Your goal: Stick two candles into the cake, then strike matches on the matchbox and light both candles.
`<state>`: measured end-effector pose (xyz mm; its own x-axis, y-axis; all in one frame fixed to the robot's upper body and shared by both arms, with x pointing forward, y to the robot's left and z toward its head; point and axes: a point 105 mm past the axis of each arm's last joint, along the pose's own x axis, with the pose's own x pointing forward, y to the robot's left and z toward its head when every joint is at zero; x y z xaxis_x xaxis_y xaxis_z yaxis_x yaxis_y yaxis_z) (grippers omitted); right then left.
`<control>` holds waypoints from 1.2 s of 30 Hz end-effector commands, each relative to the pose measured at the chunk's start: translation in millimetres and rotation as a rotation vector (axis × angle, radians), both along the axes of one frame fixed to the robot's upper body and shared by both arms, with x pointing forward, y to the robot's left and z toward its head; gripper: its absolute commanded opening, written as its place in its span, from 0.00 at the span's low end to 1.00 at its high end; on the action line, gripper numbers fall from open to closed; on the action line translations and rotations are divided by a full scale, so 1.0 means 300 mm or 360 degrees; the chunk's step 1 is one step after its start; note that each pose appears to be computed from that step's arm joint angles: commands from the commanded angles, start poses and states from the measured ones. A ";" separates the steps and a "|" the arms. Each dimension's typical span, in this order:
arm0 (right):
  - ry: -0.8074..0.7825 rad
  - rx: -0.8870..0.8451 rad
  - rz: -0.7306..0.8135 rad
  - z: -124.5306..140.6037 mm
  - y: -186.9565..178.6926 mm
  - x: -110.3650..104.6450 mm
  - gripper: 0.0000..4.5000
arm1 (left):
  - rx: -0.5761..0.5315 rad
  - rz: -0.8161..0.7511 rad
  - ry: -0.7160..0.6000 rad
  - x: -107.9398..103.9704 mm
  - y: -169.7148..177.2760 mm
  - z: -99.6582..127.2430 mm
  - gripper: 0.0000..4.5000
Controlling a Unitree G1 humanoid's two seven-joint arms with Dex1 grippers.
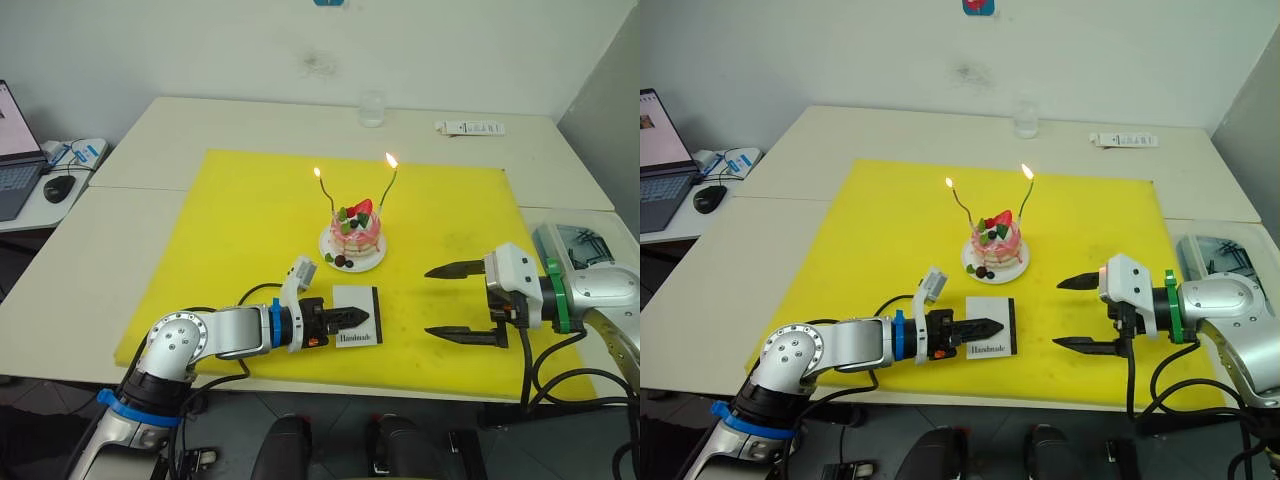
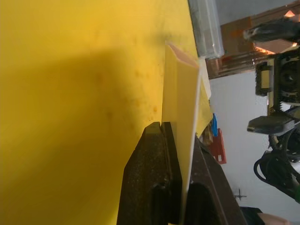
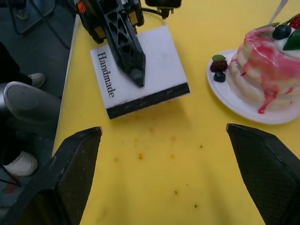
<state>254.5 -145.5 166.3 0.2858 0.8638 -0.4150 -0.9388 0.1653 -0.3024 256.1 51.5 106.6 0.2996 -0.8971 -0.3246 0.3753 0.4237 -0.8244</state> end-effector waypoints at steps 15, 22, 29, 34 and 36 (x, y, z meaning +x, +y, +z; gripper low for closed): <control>-0.0126 0.0009 -0.0087 0.010 -0.029 0.041 1.00 | 0.0235 0.0146 -0.0100 0.051 0.174 0.045 0.96; -0.0094 0.0139 -0.0424 0.019 -0.138 0.117 1.00 | 0.0741 0.0487 -0.0719 0.164 0.484 0.172 0.99; -0.0156 0.0321 -0.1065 -0.018 -0.300 0.233 1.00 | 0.1158 0.0795 -0.1417 0.282 0.712 0.229 0.99; -0.0093 0.0376 -0.1150 -0.062 -0.317 0.198 1.00 | 0.1159 0.0953 -0.1544 0.305 0.712 0.192 0.99; -0.0062 0.0371 -0.1143 -0.082 -0.317 0.154 1.00 | 0.1129 0.1025 -0.1563 0.318 0.702 0.192 0.99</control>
<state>306.9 -240.0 128.3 0.8116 0.5207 -0.2648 -0.5737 0.7958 -0.1936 348.6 255.6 140.2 0.9459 -0.2829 -0.1589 0.2985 0.9506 0.0846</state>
